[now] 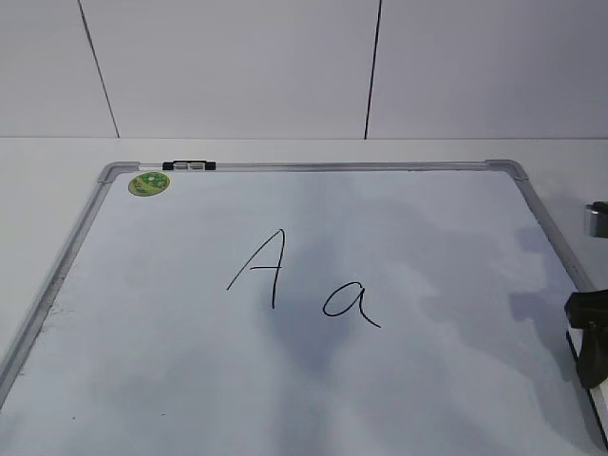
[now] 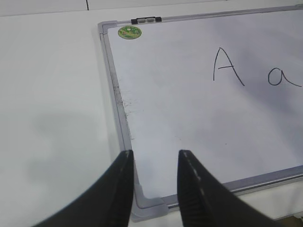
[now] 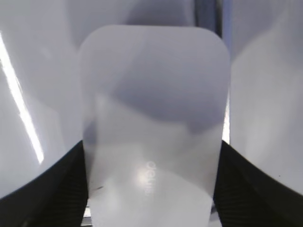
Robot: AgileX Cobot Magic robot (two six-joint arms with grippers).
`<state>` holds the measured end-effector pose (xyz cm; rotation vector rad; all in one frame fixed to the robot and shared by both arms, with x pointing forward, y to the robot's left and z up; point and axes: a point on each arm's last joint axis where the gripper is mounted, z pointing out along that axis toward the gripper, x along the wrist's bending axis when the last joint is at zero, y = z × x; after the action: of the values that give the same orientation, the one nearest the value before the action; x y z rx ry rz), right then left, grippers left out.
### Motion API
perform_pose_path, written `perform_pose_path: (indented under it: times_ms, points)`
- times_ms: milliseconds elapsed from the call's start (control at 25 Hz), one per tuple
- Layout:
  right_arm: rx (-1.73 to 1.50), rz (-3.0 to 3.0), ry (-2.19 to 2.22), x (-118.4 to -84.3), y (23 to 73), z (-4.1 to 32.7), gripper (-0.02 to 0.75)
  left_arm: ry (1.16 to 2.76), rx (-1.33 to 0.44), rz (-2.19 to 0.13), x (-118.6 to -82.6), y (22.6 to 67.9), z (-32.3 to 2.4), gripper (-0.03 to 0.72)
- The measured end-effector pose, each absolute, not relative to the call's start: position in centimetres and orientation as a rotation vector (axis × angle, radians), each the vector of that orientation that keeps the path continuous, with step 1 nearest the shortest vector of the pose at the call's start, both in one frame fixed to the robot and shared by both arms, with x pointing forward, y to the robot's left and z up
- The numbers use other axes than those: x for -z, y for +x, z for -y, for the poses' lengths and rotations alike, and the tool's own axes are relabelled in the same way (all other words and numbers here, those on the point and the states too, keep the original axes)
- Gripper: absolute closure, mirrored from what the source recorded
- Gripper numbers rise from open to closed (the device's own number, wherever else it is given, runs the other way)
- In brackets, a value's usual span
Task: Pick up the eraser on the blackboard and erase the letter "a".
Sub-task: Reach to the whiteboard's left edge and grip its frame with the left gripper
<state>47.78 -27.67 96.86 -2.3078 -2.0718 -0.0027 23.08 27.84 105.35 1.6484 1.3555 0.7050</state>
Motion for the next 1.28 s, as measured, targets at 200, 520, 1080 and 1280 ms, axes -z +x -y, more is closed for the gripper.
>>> perform_pose_path:
  times_ms: [200, 520, 1080, 1280]
  points:
    - [-0.029, 2.056, -2.292, -97.7, 47.9, 27.6, 0.174, 1.652, -0.696, -1.361, -105.4, 23.2, -27.8, 0.449]
    - [-0.039, 1.975, -2.188, -98.3, 47.3, 26.8, 0.174, 1.753, -0.619, -1.486, -107.3, 26.7, -28.1, 0.449]
    - [0.047, 1.925, -2.122, -98.5, 47.3, 25.9, 0.174, 1.834, -0.332, -1.796, -108.5, 38.6, -28.1, 0.444]
    - [0.067, 1.949, -2.094, -98.5, 47.3, 25.8, 0.174, 1.887, -0.148, -1.918, -106.2, 43.8, -27.9, 0.443]
